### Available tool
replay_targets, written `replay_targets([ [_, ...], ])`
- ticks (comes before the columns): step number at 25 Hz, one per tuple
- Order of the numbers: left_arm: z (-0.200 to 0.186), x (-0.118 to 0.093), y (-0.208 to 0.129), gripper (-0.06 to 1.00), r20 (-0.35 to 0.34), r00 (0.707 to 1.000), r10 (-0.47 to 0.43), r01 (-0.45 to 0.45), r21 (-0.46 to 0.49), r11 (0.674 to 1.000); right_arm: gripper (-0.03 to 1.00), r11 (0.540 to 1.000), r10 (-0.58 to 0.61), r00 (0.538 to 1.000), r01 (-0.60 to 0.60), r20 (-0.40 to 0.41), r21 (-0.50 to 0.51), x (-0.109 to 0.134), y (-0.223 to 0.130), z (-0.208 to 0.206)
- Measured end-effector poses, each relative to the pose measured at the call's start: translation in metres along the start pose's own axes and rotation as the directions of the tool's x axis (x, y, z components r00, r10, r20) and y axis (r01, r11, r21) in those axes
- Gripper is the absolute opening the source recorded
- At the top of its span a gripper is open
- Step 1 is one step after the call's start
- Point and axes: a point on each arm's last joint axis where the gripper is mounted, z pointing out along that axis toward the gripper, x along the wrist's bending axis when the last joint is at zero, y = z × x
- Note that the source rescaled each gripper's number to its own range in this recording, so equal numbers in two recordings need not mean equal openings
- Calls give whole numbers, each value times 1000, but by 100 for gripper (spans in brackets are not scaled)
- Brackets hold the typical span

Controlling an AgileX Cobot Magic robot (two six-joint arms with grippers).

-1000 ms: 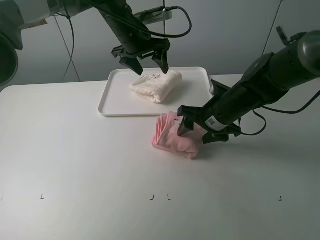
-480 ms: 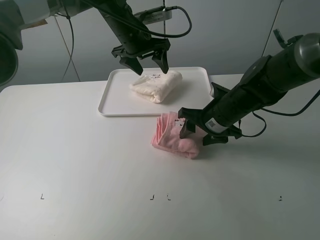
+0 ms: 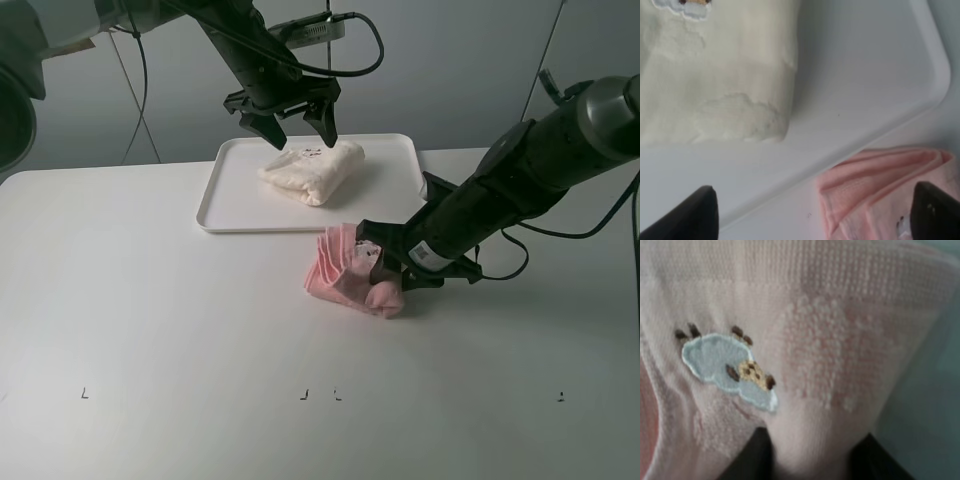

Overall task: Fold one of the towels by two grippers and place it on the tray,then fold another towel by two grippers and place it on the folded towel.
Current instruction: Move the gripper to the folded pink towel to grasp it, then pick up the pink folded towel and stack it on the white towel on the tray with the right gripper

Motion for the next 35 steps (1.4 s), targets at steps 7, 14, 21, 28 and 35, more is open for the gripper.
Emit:
replay_targets([
  [7,0,-1,0,99,6,999,31,-31,0,1000,13,998,-68,998,68,-14,-18,4,2,-6],
  [14,-18,-5,2,99,-2,994,107,-107,-32,994,13,982,-177,983,174,-40,-77,18,4,-37],
  [21,-72,-9,-8,99,-78,988,135,-141,-69,988,13,967,-251,966,247,-63,-67,26,-1,-56],
  [28,-102,-5,-47,99,-135,984,118,-135,-124,983,13,947,-321,936,318,-144,-41,50,11,-72],
  [35,-129,31,-110,99,-173,985,-4,-39,-244,969,13,911,-412,891,394,-193,-125,83,37,-101],
])
